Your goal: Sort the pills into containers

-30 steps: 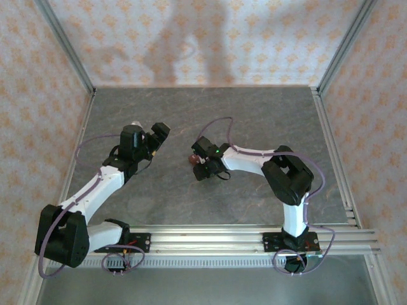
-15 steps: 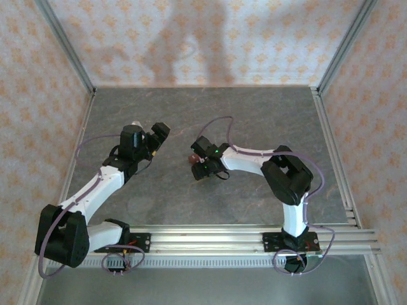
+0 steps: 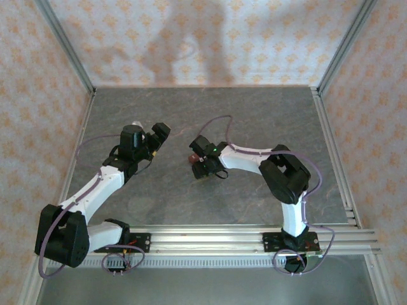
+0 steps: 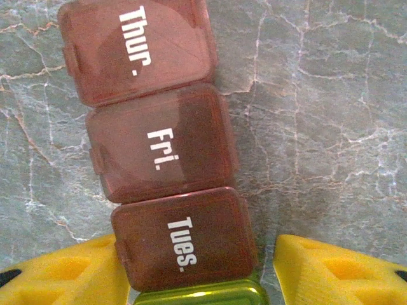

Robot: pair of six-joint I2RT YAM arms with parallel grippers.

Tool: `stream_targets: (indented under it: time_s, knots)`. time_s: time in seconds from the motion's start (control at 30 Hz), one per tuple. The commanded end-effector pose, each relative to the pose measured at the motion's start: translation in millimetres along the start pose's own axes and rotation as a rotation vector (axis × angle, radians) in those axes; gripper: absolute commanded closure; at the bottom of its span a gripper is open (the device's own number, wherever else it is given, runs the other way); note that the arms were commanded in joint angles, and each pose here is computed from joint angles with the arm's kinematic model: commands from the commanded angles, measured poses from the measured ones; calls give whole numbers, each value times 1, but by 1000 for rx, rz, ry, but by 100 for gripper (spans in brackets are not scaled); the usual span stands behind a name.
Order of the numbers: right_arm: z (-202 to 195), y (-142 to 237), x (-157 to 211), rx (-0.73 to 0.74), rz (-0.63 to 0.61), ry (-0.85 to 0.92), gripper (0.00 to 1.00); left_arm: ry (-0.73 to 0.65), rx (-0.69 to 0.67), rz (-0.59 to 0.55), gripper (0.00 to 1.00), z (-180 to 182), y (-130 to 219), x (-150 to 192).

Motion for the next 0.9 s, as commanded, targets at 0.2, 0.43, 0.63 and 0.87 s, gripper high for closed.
stream_targets:
  time_s: [0.2,0.43,0.63,0.87]
  knots:
    - [-10,-9,-22,41,-57,-25,38,-6,22,-3,2,-2,-2,-2]
    - [-11,5,-28,60,-98,-36,37,-4,19,0,2,-1,-4,-1]
    - [-16,18,-35,101,-130,-46,33,-3,20,4,2,0,-4,-1]
    - [-18,20,-37,113,-119,-36,30,-3,20,3,2,0,-4,-1]
Point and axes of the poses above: each hand's point on the last joint's axis, 136 mm out from that joint toward the fingers, its own y axis back along the fingers, its own z axis along the line the jaws close on, x = y × z, the point moved 1 cm from there along y, back along the fingers, and after that the axes turned 13 degrees about y, right-handed, at the moved point
